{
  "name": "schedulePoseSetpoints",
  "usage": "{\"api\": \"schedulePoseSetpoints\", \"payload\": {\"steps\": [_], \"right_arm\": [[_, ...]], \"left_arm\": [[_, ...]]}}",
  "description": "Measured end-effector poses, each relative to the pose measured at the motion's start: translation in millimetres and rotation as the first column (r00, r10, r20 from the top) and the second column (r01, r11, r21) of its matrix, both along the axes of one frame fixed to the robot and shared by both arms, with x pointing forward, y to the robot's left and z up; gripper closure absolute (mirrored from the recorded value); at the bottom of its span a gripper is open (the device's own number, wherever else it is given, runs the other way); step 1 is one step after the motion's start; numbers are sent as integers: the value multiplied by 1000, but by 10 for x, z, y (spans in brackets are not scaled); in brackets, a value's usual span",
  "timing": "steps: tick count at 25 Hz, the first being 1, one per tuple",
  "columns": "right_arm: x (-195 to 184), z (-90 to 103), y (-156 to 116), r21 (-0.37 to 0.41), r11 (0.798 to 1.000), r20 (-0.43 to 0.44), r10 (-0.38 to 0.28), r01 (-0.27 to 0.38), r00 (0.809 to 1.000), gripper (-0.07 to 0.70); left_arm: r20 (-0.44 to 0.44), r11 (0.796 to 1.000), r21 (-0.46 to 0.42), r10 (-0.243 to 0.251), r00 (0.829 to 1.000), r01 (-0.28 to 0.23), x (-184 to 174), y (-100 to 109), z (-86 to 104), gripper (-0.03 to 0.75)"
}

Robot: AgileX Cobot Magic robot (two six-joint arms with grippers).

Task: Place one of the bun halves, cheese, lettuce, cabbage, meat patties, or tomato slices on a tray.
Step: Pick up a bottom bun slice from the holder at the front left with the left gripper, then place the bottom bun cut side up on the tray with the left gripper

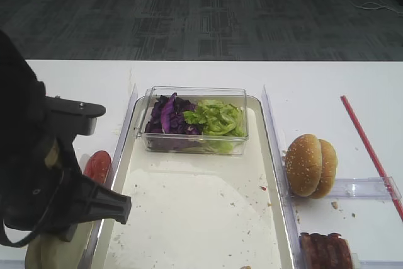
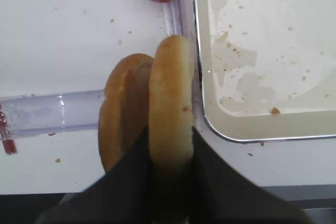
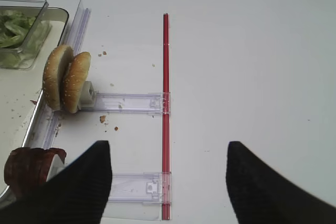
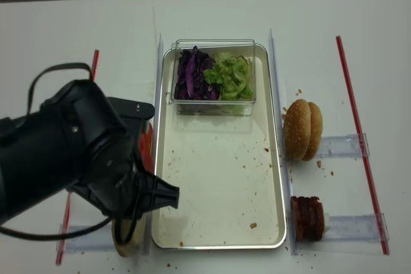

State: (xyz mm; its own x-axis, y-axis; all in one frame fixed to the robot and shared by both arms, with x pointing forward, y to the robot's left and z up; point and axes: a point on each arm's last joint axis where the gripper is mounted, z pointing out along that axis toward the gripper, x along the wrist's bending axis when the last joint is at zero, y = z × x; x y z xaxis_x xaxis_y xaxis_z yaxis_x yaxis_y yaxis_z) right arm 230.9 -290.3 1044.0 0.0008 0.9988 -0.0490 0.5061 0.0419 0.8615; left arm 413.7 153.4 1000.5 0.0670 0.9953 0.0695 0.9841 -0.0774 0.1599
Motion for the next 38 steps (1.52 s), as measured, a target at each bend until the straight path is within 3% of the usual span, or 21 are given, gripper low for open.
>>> {"api": "schedulePoseSetpoints", "payload": {"steps": [7,17,33,38], "right_arm": [[0,0,0,0,1000,0,0,0,1000,125],[0,0,0,0,1000,0,0,0,1000,125],[0,0,0,0,1000,0,0,0,1000,125],[0,0,0,0,1000,0,0,0,1000,125]], "left_arm": [[95,996,-89,8,995,1,-144,141,330,593],[179,985,-170,24,983,7,-320,313,612,595],[207,988,-156,13,978,20,-320,344,639,603],[207,990,-143,35,978,-5,-262,426,638,629]]}}
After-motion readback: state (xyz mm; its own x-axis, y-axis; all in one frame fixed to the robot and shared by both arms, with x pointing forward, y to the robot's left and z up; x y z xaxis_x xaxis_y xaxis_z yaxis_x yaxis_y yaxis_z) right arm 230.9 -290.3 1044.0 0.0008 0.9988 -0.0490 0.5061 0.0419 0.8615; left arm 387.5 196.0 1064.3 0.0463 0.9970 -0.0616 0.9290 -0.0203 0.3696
